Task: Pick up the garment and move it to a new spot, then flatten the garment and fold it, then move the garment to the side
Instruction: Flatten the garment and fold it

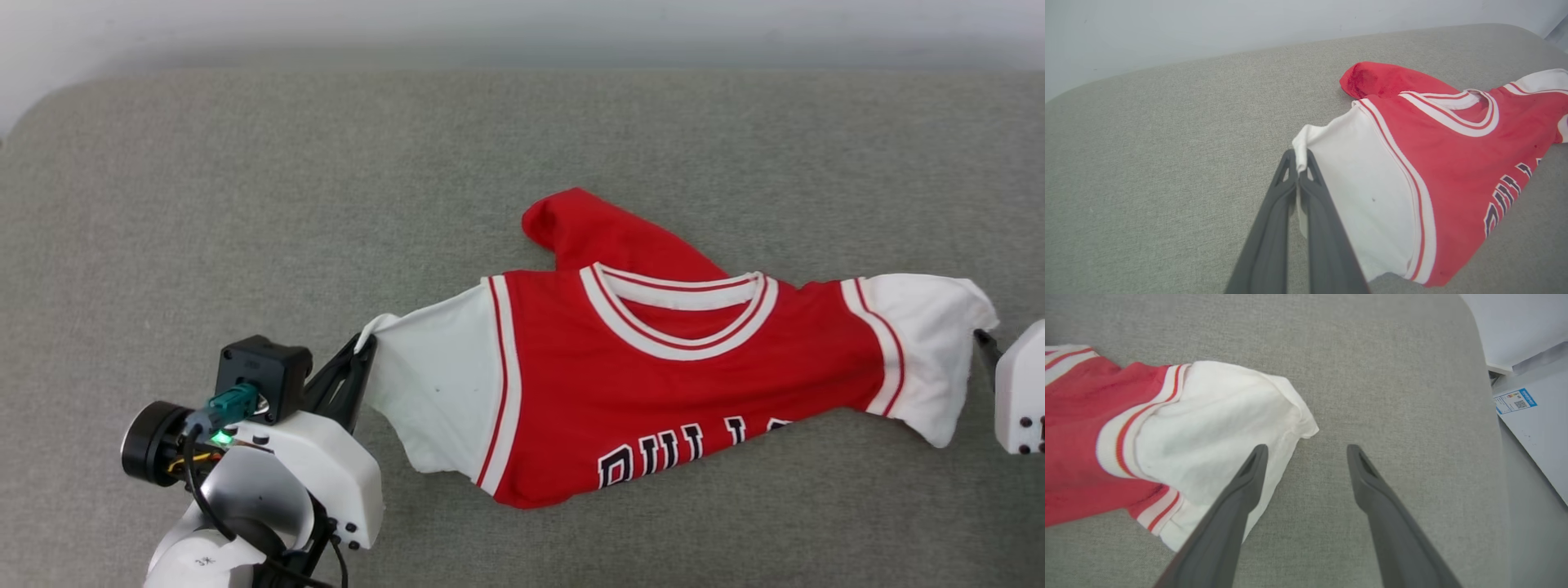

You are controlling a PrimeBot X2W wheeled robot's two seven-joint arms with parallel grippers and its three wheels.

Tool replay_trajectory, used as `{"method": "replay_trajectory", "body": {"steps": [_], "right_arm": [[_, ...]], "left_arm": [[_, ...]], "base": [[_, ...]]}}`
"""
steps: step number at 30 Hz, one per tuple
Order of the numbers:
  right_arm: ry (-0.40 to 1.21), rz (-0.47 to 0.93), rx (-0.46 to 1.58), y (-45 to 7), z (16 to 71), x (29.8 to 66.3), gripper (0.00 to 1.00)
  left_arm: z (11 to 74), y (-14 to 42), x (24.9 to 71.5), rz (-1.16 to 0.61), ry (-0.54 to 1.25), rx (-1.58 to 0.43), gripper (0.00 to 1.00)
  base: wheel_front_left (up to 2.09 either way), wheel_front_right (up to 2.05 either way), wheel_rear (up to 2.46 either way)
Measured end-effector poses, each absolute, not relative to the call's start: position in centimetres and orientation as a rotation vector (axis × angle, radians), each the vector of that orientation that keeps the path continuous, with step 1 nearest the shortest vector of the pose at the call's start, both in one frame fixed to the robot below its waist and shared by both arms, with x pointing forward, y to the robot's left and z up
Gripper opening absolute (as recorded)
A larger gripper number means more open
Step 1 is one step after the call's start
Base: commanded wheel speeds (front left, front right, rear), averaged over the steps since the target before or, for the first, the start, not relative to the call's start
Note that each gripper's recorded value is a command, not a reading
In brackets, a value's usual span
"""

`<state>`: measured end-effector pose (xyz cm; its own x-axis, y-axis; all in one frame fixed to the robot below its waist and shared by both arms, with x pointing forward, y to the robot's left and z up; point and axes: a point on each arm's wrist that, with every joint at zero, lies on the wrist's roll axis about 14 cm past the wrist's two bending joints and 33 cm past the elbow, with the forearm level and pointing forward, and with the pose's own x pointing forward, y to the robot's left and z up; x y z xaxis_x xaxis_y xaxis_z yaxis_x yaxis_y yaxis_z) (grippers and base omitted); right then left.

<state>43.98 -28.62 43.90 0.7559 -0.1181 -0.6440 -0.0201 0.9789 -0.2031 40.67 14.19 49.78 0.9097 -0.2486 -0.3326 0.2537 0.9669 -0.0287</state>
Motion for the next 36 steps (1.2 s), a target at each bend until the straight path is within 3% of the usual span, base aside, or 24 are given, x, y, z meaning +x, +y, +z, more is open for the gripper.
{"method": "replay_trajectory", "body": {"steps": [10, 19, 20, 21, 22, 23, 24, 29, 36], "right_arm": [[0.842, 0.010, -0.295, -27.8, 40.6, 47.3, 1.00], [0.977, 0.056, -0.327, -27.2, 37.2, 47.8, 1.00], [0.995, 0.057, -0.326, -27.2, 36.7, 47.7, 0.89], [1.011, 0.059, -0.327, -27.2, 36.3, 47.6, 0.47], [1.026, 0.064, -0.326, -27.1, 35.9, 47.4, 0.32], [1.039, 0.067, -0.321, -27.0, 35.6, 47.3, 0.05], [1.047, 0.071, -0.316, -26.9, 35.4, 47.2, 0.00], [1.038, 0.063, -0.294, -27.2, 35.3, 47.2, 0.00], [0.888, 0.032, -0.250, -27.6, 38.4, 48.0, 0.00]], "left_arm": [[47.9, 15.0, 40.6, -0.228, 0.396, -0.002, 0.00], [46.8, 15.2, 41.6, -0.226, 0.410, 0.001, 0.00], [46.7, 15.2, 41.8, -0.226, 0.411, 0.001, 0.00], [46.6, 15.2, 41.9, -0.224, 0.410, -0.001, 0.00], [46.5, 15.3, 41.9, -0.222, 0.413, -0.001, 0.00], [46.3, 15.3, 42.0, -0.220, 0.417, -0.001, 0.00], [46.1, 15.4, 42.0, -0.219, 0.422, 0.000, 0.00], [46.1, 15.6, 42.3, -0.214, 0.410, 0.008, 0.00], [47.5, 15.9, 42.3, -0.200, 0.357, 0.007, 0.00]], "base": [[0.00, 0.00, 0.00], [0.00, 0.00, 0.00], [0.00, 0.00, 0.00], [0.00, 0.00, 0.00], [0.00, 0.00, 0.00], [0.00, 0.00, 0.00], [0.00, 0.00, 0.00], [0.00, 0.00, 0.00], [0.00, 0.00, 0.00]]}}
